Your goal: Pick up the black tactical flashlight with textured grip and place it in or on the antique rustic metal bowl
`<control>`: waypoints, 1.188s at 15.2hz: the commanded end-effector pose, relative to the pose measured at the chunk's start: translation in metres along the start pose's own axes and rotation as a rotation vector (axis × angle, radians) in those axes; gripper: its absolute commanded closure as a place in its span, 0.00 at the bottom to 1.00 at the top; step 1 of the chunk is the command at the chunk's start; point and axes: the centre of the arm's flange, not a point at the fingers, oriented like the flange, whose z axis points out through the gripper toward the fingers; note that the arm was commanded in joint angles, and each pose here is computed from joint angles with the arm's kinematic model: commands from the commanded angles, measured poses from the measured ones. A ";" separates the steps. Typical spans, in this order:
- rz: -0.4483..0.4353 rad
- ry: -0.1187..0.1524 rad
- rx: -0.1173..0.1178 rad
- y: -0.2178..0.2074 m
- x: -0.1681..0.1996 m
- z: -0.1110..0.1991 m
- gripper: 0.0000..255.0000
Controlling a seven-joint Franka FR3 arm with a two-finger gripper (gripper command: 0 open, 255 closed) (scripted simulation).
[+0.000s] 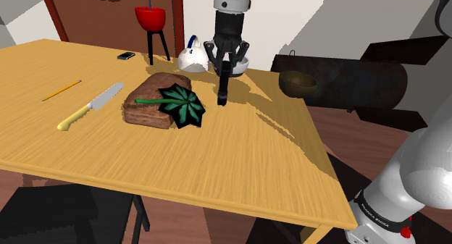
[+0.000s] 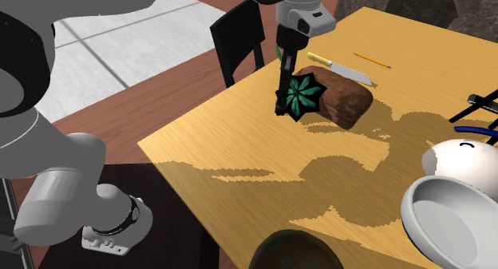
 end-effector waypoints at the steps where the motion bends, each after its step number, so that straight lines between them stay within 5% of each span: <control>1: 0.000 0.000 0.000 0.000 0.000 -0.010 1.00; 16: 0.000 0.000 0.000 0.001 0.001 -0.085 1.00; 18: 0.000 0.000 0.000 0.026 0.006 -0.088 1.00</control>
